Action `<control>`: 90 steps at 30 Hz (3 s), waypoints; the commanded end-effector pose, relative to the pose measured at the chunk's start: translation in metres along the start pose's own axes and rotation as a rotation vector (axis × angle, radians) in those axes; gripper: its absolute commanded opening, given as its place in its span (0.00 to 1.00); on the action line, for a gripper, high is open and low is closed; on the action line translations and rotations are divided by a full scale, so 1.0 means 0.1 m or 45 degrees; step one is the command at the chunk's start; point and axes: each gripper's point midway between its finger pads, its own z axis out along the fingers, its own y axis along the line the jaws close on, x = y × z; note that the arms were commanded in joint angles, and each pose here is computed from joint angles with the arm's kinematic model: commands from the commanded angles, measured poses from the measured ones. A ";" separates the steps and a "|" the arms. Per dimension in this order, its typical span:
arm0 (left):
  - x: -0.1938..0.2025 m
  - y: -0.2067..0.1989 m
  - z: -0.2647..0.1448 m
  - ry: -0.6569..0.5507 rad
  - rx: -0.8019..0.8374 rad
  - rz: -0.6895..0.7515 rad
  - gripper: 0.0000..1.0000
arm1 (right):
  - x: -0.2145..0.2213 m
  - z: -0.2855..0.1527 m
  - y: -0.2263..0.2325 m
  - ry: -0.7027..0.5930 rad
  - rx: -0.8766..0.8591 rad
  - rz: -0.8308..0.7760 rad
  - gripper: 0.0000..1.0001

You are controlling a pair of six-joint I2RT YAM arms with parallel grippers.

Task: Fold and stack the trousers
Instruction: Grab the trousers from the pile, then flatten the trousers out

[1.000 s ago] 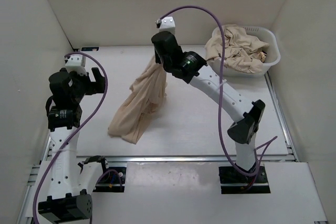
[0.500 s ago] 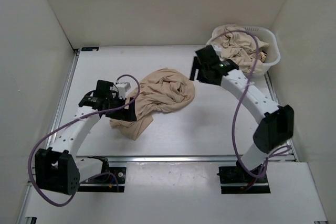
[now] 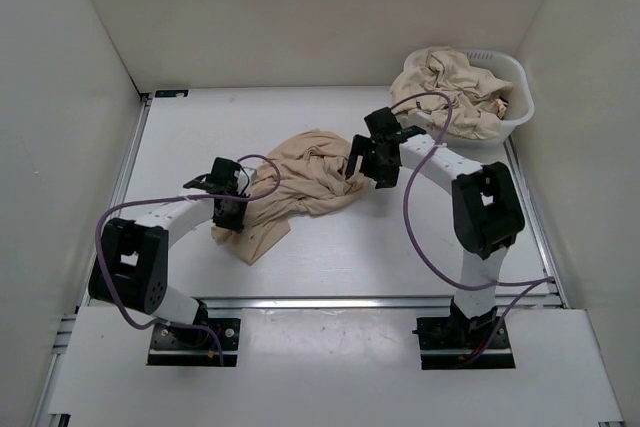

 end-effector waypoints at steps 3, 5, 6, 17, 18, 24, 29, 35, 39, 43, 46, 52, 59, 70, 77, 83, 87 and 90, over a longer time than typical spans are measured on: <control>-0.33 0.12 -0.07 -0.127 -0.092 0.001 0.14 | -0.09 0.27 0.23 0.063 -0.105 0.045 0.92; -0.32 0.16 -0.11 -0.141 -0.125 -0.001 0.14 | -0.09 0.45 0.28 0.110 -0.100 0.061 0.91; -0.32 0.19 -0.11 -0.141 -0.143 -0.002 0.14 | 0.01 0.58 0.20 0.176 -0.048 0.069 0.89; -0.45 0.27 -0.89 -0.200 -0.174 -0.034 0.14 | -0.24 -0.13 -0.28 0.033 0.140 0.091 0.00; -0.42 0.34 -1.01 -0.206 -0.180 -0.070 0.14 | -0.18 -0.28 -0.46 0.019 0.206 0.103 0.00; -0.20 0.51 -1.29 -0.231 -0.264 -0.129 0.14 | -0.18 -1.77 -1.10 -0.242 0.420 0.039 0.00; -0.13 0.50 -1.42 -0.240 -0.270 -0.130 0.14 | -0.48 -2.43 -0.78 -0.351 0.285 -0.047 0.00; -0.19 0.50 -1.35 -0.196 -0.256 -0.127 0.14 | -1.16 -1.99 0.07 -0.273 0.026 -0.211 0.00; -0.17 0.59 -1.23 -0.183 -0.318 -0.131 0.14 | -1.20 -1.46 0.28 -0.104 -0.061 -0.204 0.32; -0.20 0.77 -1.15 -0.214 -0.410 -0.177 0.14 | -0.95 -1.34 0.18 -0.036 -0.061 -0.174 0.65; -0.24 0.98 -1.11 -0.210 -0.452 -0.261 0.14 | -0.79 -1.47 -0.12 -0.096 0.031 -0.120 0.71; -0.32 1.23 -1.12 -0.214 -0.442 -0.389 0.14 | -0.49 -1.43 -1.09 -0.180 0.256 0.245 0.74; -0.29 1.27 -1.08 -0.187 -0.455 -0.401 0.17 | -0.71 -0.76 -1.14 -0.198 0.226 0.414 0.70; -0.13 1.40 -1.05 -0.120 -0.495 -0.456 0.14 | -0.65 0.07 -1.32 -0.034 0.446 0.390 0.53; -0.33 1.98 -1.33 -0.194 -0.611 -0.637 0.14 | -0.69 -0.56 -1.21 -0.145 0.396 0.313 0.00; -0.53 2.46 -1.71 -0.317 -0.713 -0.757 0.14 | -0.31 -1.61 -1.47 -0.269 0.379 0.314 0.00; -0.58 2.70 -1.85 -0.353 -0.758 -0.812 0.14 | 0.10 -1.99 -1.70 -0.283 0.408 0.385 0.00; -0.50 2.65 -1.82 -0.307 -0.725 -0.824 0.14 | 0.47 -1.95 -1.81 -0.201 0.430 0.452 0.00</control>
